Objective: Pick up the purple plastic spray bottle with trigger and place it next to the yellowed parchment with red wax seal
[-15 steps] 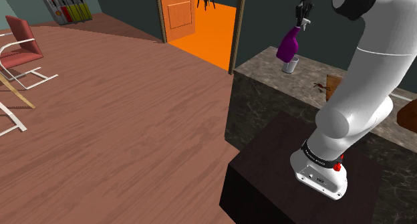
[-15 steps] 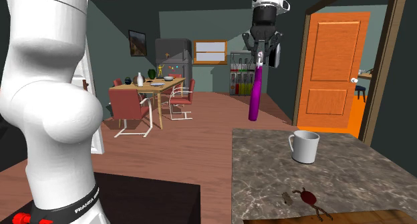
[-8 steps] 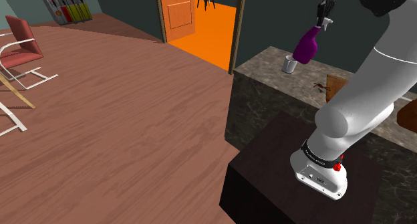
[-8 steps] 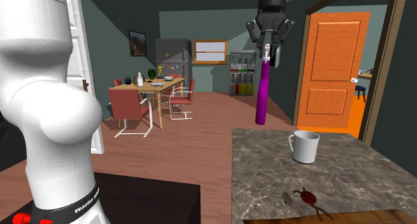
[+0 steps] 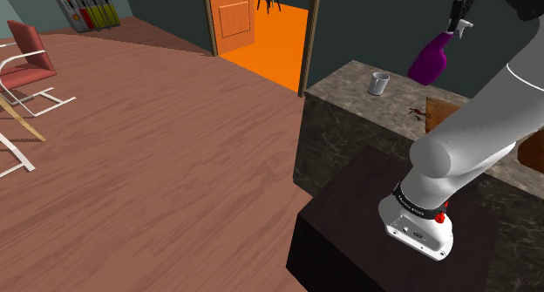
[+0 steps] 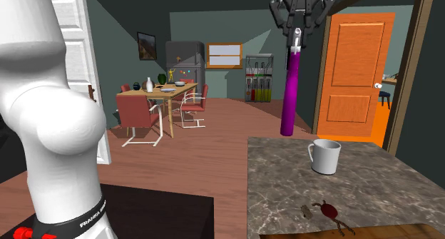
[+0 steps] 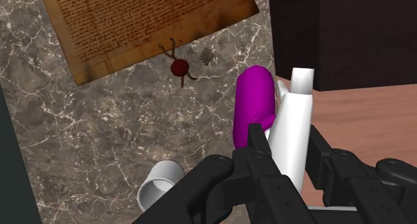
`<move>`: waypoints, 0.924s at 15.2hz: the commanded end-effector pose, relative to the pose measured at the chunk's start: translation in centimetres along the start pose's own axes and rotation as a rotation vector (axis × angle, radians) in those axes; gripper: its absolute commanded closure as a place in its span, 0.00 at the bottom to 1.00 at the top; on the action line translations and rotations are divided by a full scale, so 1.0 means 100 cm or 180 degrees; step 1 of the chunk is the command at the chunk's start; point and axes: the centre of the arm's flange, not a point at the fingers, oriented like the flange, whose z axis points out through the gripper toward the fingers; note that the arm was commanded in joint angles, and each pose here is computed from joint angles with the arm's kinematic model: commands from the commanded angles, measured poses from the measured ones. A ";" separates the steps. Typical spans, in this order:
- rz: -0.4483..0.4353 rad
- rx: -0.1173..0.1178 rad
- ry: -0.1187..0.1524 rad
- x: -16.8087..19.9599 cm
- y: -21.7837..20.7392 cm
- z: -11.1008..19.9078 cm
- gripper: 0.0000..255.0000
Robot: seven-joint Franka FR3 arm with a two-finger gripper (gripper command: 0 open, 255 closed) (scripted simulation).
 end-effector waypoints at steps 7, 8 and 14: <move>-0.0002 0.0001 -0.0002 -0.103 0.022 -0.016 1.00; -0.0002 0.0001 -0.0002 -0.116 0.025 -0.018 1.00; -0.0002 0.0001 -0.0002 -0.192 0.041 -0.030 1.00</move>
